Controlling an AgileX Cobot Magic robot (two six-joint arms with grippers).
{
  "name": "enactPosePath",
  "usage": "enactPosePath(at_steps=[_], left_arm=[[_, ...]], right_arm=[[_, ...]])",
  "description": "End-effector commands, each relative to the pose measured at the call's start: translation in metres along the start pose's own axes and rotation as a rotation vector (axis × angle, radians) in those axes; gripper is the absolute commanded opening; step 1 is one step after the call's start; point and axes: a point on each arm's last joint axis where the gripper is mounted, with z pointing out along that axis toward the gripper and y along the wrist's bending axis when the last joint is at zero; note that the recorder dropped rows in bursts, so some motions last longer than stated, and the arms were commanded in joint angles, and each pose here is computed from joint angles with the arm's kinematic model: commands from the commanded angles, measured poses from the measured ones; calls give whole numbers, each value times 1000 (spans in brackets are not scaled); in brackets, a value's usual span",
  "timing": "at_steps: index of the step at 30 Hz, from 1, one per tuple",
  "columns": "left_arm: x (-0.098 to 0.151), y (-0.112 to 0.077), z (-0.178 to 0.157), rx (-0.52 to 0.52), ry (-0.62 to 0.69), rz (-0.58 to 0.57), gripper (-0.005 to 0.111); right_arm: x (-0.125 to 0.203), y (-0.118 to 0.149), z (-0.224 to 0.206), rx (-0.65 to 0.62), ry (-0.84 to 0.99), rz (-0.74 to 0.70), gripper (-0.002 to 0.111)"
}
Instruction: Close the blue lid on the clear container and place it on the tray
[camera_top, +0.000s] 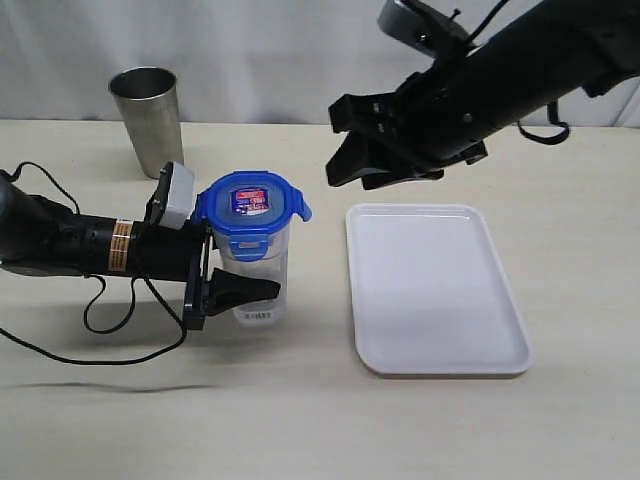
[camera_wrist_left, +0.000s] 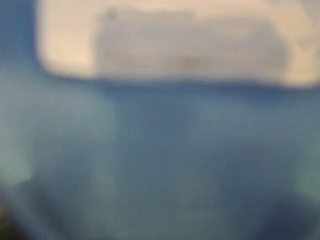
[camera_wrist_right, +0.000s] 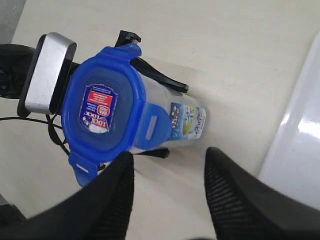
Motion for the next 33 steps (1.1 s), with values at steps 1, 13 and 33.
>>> enactPosePath(at_steps=[1,13,33], left_arm=[[1,0,0,-20,10,-3,0],[1,0,0,-20,10,-3,0],[1,0,1,-26,7,-5,0]], right_arm=[[-13,12,19,6,-35,-22,44],[-15,3,55,-5,33,35,44],[-5,3,76,-126,150,59,43]])
